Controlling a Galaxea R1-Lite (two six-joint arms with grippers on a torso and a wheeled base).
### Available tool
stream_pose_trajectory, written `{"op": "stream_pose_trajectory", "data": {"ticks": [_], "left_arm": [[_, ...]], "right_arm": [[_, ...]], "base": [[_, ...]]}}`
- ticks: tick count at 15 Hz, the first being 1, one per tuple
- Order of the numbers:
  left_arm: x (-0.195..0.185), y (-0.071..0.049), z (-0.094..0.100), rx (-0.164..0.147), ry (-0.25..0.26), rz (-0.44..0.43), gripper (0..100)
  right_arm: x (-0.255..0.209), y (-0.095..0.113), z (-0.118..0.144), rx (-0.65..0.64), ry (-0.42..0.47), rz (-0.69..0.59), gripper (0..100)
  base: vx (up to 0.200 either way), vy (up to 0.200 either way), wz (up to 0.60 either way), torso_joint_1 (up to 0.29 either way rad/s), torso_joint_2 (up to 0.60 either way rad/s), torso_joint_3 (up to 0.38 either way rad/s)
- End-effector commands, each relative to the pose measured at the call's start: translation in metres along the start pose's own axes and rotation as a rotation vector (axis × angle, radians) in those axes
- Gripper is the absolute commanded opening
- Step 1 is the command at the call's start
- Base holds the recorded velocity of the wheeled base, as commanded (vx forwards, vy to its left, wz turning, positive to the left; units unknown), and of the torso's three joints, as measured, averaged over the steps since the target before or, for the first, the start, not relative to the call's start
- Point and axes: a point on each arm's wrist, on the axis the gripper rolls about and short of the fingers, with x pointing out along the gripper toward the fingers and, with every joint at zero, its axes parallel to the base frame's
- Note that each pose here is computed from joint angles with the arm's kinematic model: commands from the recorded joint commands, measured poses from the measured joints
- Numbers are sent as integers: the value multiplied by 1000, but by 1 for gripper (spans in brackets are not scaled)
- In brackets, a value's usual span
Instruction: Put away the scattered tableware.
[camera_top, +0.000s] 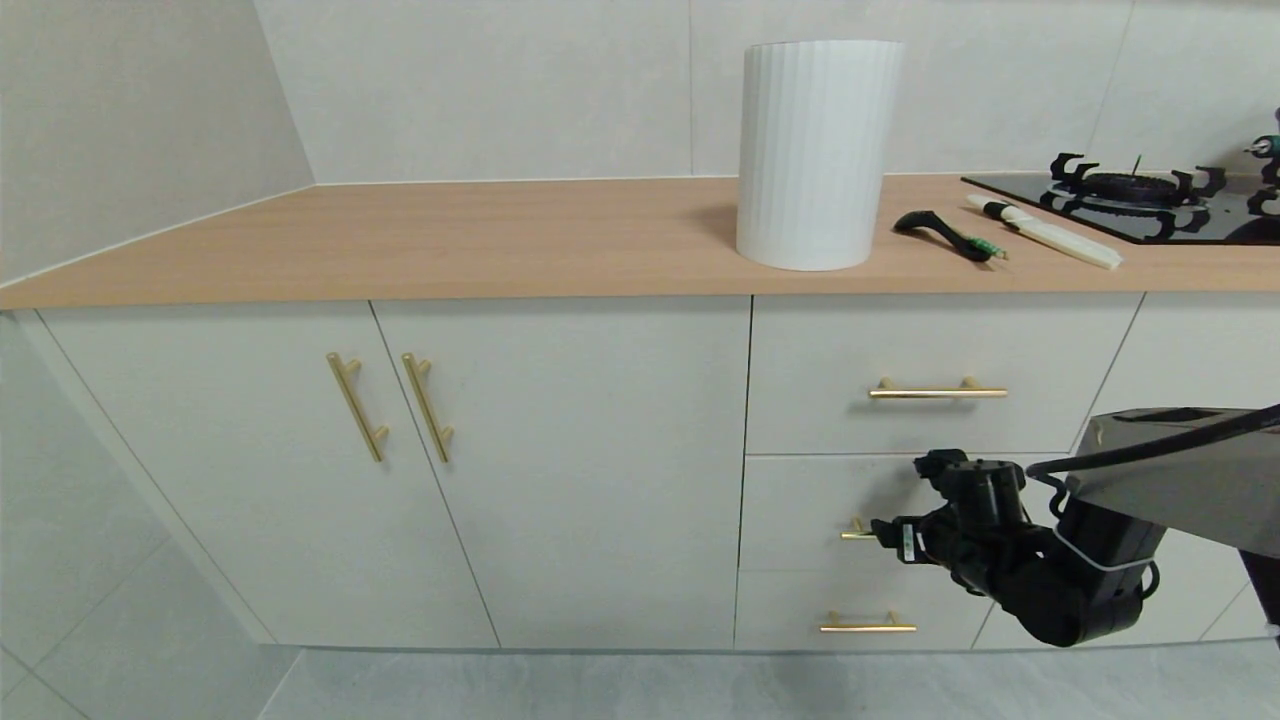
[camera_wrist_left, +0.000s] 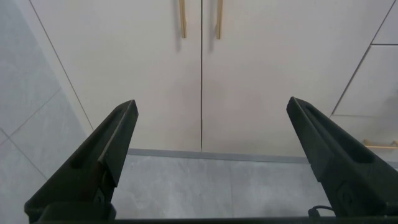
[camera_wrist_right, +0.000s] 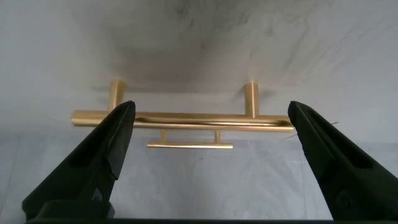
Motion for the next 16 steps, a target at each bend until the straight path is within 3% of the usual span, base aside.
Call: {"op": "stream_pose_trajectory", "data": {"ticks": [1,16], "left_arm": [[0,0,0,0,1,0,100],[0,0,0,0,1,0,100]], "right_arm": [[6,0,0,17,-5,-5,100],[13,-6,-12,-5,86,-59,100]], "base": [[0,0,0,0,0,0],[0,0,0,0,0,0]]}}
